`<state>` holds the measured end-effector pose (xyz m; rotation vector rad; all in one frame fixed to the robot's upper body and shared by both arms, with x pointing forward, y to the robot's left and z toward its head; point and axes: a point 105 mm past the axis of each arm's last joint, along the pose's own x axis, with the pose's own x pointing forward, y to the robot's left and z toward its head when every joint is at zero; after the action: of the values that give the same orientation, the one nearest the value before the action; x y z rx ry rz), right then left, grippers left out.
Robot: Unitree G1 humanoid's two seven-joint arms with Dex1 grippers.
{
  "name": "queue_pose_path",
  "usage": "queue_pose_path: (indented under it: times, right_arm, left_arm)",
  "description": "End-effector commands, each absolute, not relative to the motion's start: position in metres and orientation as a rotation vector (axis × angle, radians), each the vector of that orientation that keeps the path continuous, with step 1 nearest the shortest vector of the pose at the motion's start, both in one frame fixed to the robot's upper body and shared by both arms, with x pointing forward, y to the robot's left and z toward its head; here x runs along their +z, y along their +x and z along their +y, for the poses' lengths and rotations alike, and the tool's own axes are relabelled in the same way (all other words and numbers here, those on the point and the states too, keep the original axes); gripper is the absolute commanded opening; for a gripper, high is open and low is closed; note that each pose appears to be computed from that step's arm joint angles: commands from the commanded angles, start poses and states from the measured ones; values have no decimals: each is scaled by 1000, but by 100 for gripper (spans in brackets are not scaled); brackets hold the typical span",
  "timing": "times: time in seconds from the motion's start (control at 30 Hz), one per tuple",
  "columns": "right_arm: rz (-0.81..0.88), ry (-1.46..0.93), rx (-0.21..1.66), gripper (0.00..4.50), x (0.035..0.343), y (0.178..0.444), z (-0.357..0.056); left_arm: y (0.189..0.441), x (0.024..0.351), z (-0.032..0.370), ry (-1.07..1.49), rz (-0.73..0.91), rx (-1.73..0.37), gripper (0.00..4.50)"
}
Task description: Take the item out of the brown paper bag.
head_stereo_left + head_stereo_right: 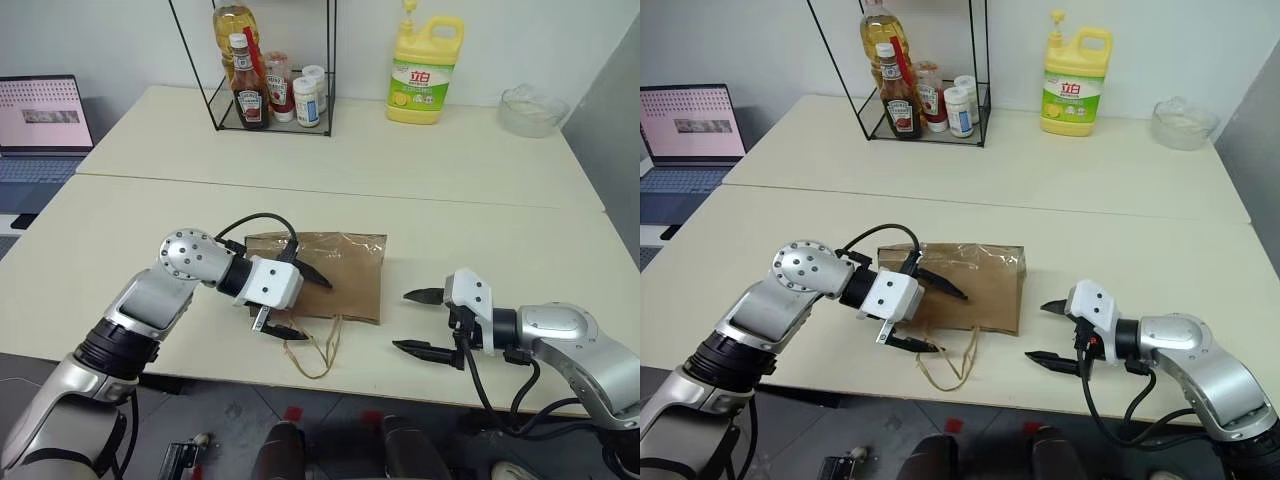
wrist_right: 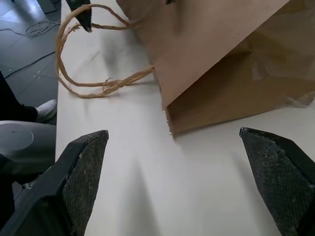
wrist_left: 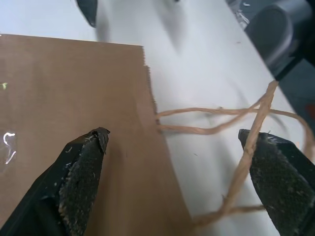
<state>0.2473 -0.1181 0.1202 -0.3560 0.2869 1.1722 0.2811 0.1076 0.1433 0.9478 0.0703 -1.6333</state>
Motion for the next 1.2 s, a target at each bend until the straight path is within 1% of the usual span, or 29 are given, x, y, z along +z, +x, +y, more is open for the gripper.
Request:
queue_pose_path:
  times: [0.03, 0.07, 0.1, 0.17, 0.33, 0.47, 0.5, 0.6, 0.7, 0.9, 1.07, 1.2]
  right_arm:
    - [258, -385, 1197, 450, 125, 244, -117]
    - [262, -393, 1202, 450, 124, 243, -118]
    - [264, -398, 1206, 450, 123, 242, -119]
    - [262, -433, 1224, 450, 120, 240, -121]
    - [209, -555, 1316, 450, 115, 227, -121]
    - [50, -781, 1453, 450, 102, 214, -115]
    - [23, -804, 1477, 450, 98, 213, -114]
    - [-96, -879, 1524, 450, 90, 214, -110]
    - [-241, -917, 1560, 450, 89, 216, -102]
    - [-501, -960, 1594, 450, 90, 223, -88]
    - [-672, -975, 1603, 450, 94, 226, -73]
    - [-775, -963, 1638, 450, 90, 217, -65]
  left_arm:
    - [280, 144, 111, 962, 41, -1618, 411]
    - [279, 141, 112, 972, 42, -1626, 393]
    - [277, 140, 113, 979, 42, -1632, 364]
    - [276, 139, 114, 956, 41, -1630, 296]
    - [279, 147, 111, 787, 72, -1587, 136]
    - [287, 155, 110, 583, 139, -1513, 16]
    - [288, 156, 110, 559, 149, -1505, 1]
    - [291, 162, 108, 484, 167, -1471, 1]
    - [295, 169, 106, 403, 181, -1435, 1]
    - [290, 166, 107, 378, 230, -1422, 1]
    - [288, 168, 107, 360, 235, -1414, 1]
    - [287, 170, 107, 346, 239, -1407, 1]
